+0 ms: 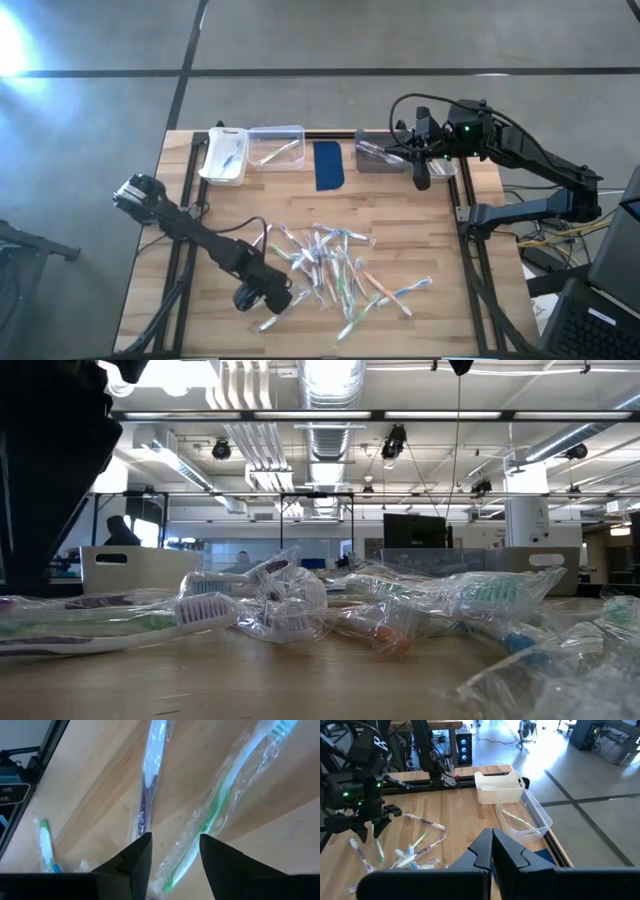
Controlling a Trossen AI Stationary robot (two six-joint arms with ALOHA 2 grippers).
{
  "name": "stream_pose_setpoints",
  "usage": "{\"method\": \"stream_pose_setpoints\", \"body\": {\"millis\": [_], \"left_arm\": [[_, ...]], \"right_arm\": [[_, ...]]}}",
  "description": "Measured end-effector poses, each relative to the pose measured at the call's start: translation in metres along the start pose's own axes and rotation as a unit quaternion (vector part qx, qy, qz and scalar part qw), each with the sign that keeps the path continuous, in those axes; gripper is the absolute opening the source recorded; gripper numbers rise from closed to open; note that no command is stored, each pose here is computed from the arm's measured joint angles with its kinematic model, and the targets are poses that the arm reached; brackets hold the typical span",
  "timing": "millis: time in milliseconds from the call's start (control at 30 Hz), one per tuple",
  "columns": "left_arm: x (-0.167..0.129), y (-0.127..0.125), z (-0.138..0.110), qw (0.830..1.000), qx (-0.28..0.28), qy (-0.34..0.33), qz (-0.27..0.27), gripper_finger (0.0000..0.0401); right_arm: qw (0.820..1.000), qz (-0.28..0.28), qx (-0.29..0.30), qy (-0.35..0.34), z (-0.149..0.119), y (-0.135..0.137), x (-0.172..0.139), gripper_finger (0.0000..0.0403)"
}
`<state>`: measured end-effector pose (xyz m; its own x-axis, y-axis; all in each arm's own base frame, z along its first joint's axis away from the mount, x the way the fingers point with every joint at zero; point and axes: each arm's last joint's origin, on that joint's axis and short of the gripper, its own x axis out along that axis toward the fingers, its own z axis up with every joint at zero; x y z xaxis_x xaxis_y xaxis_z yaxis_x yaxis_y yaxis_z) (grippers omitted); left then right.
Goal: Pick & Place Toothbrushes
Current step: Put the green toothbrush into the transparent bin
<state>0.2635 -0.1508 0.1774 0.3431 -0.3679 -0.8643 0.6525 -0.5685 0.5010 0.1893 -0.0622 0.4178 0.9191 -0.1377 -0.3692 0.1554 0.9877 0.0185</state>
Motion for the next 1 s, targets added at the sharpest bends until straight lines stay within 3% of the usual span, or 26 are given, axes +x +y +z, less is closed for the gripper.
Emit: {"method": "stream_pose_setpoints", "body": {"millis": [733, 867, 1000], "left_arm": [[0.036, -0.013, -0.004, 0.998, -0.014, -0.003, -0.069, 0.0152], [0.041, -0.016, -0.005, 0.996, -0.016, 0.005, -0.082, 0.0125], [0.04, -0.017, -0.004, 0.996, -0.028, 0.006, -0.087, 0.0071]], "right_arm": [[1.0, 0.0, 0.0, 0.0, 0.0, 0.0, 0.0, 0.0008], [1.0, 0.0, 0.0, 0.0, 0.0, 0.0, 0.0, 0.0008], [1.0, 0.0, 0.0, 0.0, 0.0, 0.0, 0.0, 0.0008]]}}
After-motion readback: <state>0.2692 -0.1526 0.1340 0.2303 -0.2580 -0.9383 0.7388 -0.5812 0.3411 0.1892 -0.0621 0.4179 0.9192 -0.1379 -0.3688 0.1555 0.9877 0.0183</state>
